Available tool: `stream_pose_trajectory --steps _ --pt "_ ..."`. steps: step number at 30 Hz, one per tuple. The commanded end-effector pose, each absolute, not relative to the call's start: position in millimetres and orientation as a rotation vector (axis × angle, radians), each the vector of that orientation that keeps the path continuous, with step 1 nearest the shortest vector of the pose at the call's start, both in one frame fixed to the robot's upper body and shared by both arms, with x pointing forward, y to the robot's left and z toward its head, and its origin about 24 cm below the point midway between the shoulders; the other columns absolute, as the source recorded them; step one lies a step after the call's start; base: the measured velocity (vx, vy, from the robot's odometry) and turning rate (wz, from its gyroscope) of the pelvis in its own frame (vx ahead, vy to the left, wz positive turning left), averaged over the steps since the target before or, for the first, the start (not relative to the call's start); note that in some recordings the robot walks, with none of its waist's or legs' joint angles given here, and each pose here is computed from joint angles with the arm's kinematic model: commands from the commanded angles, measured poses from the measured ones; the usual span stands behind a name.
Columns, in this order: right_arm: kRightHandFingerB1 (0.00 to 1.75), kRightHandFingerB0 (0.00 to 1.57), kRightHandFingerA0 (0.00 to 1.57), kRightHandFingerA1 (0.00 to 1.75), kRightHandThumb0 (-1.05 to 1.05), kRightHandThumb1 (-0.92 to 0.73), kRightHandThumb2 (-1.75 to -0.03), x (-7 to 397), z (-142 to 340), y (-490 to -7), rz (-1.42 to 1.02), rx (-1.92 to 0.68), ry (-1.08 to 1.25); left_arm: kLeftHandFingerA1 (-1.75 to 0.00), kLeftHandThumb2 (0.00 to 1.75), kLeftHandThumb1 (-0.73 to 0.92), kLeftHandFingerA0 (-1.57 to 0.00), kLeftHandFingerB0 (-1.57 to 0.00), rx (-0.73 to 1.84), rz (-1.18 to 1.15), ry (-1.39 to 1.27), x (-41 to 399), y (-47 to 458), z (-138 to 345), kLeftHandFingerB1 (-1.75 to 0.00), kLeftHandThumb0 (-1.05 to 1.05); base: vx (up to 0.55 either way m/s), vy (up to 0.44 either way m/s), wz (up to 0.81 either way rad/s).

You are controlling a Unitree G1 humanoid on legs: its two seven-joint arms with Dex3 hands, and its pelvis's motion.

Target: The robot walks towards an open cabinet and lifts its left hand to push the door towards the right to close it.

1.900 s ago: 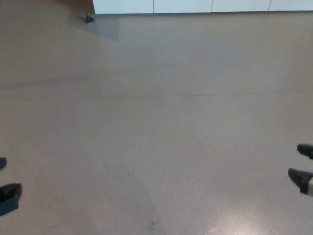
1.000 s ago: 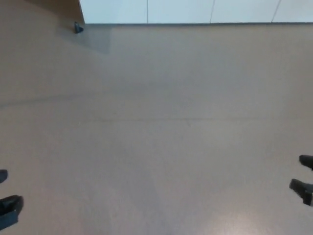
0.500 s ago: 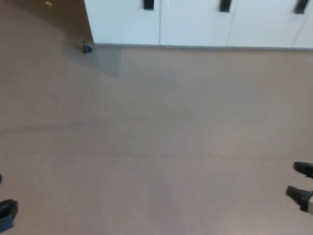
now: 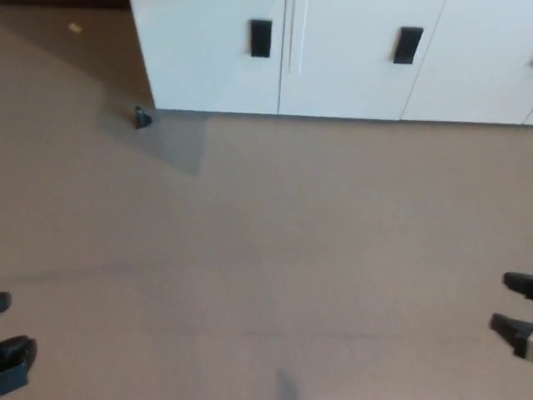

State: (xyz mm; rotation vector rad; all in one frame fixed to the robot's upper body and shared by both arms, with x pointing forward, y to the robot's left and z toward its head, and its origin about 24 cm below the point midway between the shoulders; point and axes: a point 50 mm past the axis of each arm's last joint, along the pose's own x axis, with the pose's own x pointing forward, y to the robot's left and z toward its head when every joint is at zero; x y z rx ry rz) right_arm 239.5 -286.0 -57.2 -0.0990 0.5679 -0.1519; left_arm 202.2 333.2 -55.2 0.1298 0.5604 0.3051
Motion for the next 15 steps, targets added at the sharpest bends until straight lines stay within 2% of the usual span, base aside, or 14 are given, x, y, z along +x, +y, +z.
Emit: stream_pose_trajectory --steps 1,10,13,14,15 --pt "0.45 0.41 0.6 0.55 -0.06 -0.58 -0.56 237.9 -55.7 -291.0 -0.161 -0.109 0.559 -0.6 0.91 0.49 -0.34 -0.2 0.17 0.312 0.543 200.2 340.6 -50.8 -0.52 -0.04 0.57 0.232 -0.03" --pt "0.45 0.41 0.6 0.55 -0.05 -0.59 -0.56 239.5 -55.0 -290.9 -0.17 -0.097 0.563 -0.6 0.91 0.49 -0.35 -0.2 0.169 0.313 0.538 201.7 340.5 -50.2 -0.52 -0.04 0.37 0.015 0.11" --pt "0.45 0.4 0.61 0.56 -0.06 -0.58 -0.56 239.4 -55.0 -290.9 -0.164 -0.099 0.561 -0.6 0.92 0.5 -0.35 -0.2 0.176 0.308 0.537 201.7 340.5 -50.1 -0.52 -0.04 0.4 -0.152 0.34" --pt "0.45 0.4 0.61 0.56 -0.06 -0.58 -0.56 239.4 -55.0 -290.9 -0.163 -0.098 0.561 -0.6 0.92 0.5 -0.35 -0.2 0.175 0.305 0.536 201.7 340.5 -50.0 -0.52 -0.04 0.41 -0.167 -0.82" --pt "0.45 0.4 0.6 0.56 -0.05 -0.58 -0.56 239.5 -54.8 -290.8 -0.161 -0.102 0.558 -0.61 0.91 0.49 -0.37 -0.21 0.173 0.305 0.534 201.5 340.5 -50.1 -0.53 -0.03 0.46 -0.166 1.1"
